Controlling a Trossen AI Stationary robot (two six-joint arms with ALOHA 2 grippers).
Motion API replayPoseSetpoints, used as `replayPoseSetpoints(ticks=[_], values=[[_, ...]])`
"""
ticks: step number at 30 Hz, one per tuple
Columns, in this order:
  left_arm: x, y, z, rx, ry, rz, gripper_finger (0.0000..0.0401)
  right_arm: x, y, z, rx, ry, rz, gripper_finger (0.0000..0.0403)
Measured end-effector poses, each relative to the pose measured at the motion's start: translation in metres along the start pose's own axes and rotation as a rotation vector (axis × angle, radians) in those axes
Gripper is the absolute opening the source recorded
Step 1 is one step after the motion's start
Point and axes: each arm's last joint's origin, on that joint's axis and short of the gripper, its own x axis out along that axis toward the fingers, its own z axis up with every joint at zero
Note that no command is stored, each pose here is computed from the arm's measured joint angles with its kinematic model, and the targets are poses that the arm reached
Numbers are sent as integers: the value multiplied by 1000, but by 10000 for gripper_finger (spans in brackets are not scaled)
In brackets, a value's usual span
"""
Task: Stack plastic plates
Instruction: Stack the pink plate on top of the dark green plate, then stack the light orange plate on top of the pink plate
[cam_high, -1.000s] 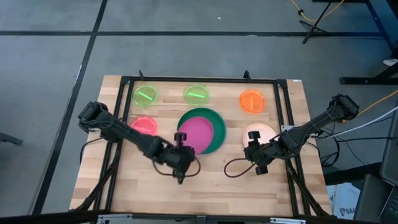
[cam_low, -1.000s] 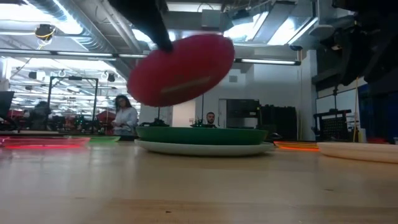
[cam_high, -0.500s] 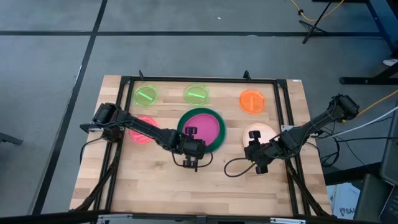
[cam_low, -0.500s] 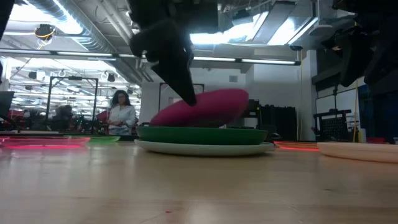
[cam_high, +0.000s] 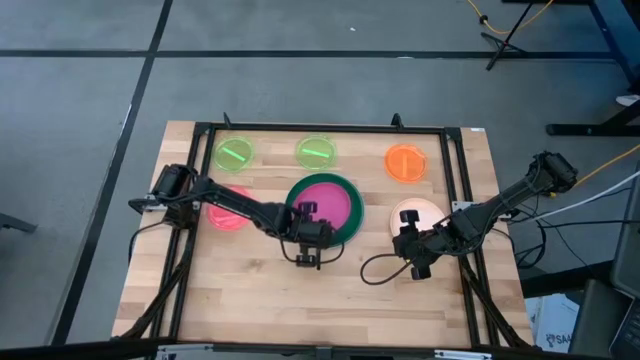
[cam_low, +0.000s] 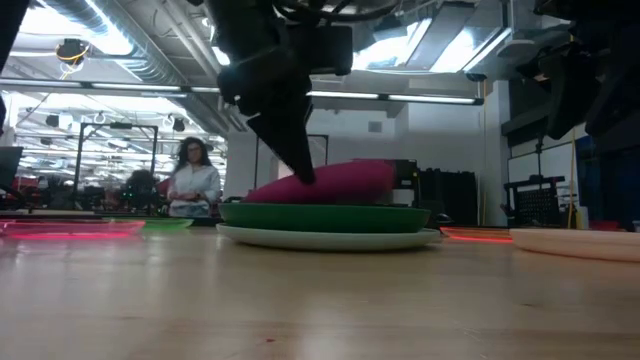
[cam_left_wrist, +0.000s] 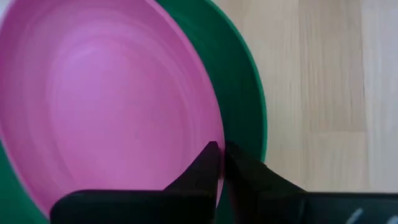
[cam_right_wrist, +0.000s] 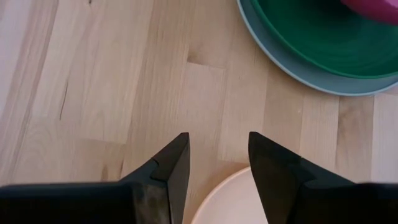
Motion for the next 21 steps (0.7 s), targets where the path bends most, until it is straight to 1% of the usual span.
replayPoseSetpoints(ticks=[7,9,12,16,19,21], values=[[1,-1,1,-5,-20,-5,16,0,0,0,0,-2,0,154],[1,-1,2,-16,-30,-6,22,0,0,0,0,-2,0,154],[1,-1,2,-34,-29,-7,44,0,0,0,0,-1,0,154],[1,-1,2,-62,-29,-8,86,0,0,0,-4,1,0,154],[-2,-1,2,-64,-26,-50,113,0,0,0,-7,2,-1,154],[-9,-2,4,-63,-46,-78,124,0,0,0,-7,3,-1,154]])
